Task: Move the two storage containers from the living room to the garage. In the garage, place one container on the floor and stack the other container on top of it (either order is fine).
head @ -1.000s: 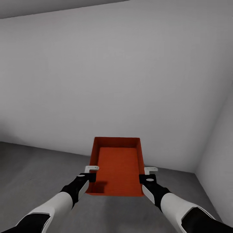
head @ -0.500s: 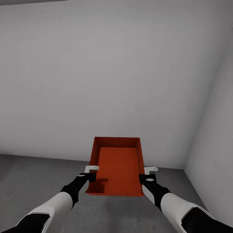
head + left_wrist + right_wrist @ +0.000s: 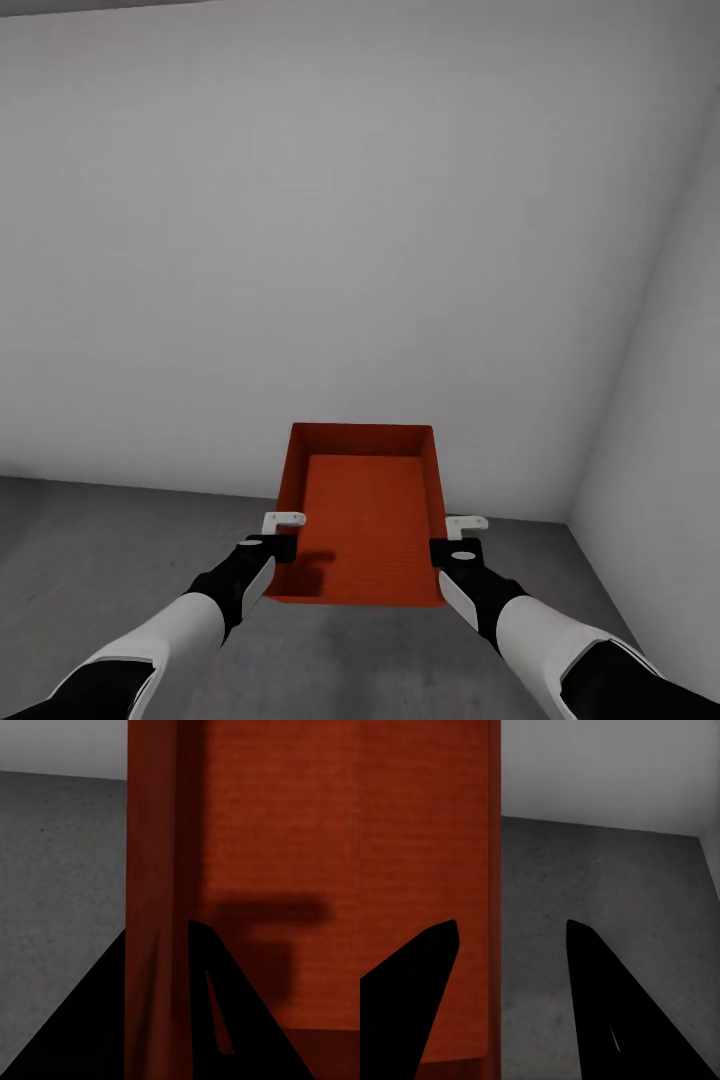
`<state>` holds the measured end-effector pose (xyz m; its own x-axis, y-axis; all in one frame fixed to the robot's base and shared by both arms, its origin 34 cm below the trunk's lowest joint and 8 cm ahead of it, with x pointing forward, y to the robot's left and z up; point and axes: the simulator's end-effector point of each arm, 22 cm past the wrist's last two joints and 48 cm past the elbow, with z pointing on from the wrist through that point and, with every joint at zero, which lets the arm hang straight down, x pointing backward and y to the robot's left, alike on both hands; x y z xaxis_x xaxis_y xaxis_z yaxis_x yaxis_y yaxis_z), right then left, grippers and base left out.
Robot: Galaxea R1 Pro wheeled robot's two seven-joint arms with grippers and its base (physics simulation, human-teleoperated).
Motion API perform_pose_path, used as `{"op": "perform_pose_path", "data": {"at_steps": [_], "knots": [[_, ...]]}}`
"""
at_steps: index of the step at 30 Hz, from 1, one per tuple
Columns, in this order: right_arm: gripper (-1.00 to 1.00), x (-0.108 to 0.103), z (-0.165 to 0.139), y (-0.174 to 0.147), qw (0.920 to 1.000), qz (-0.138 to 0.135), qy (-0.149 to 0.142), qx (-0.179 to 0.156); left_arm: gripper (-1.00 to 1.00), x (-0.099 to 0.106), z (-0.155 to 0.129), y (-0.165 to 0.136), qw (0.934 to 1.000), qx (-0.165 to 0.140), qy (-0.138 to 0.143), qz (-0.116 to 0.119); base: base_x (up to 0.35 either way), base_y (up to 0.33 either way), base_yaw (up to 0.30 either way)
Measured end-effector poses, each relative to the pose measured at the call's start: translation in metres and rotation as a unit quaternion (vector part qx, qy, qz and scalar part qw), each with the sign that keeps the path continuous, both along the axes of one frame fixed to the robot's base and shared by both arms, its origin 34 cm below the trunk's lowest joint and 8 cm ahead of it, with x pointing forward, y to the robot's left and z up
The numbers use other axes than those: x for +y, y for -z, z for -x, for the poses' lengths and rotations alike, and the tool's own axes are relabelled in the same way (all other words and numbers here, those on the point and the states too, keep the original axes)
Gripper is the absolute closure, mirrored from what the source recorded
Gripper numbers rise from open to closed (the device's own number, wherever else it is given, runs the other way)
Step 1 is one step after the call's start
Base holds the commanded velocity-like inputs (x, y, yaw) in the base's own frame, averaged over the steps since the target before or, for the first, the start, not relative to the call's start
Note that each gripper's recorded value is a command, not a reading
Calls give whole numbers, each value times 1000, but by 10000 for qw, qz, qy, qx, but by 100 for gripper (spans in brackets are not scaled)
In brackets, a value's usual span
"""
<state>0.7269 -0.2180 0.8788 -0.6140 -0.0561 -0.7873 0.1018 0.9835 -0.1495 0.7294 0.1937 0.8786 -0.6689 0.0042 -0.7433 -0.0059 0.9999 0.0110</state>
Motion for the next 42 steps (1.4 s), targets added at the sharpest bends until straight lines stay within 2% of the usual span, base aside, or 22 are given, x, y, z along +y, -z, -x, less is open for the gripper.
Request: {"op": "perform_pose_path", "data": {"at_steps": [42], "knots": [[100,0,-1,4,10000,-2,-2,10,100,0,-1,4,10000,9,4,-2,0,0,0]]}}
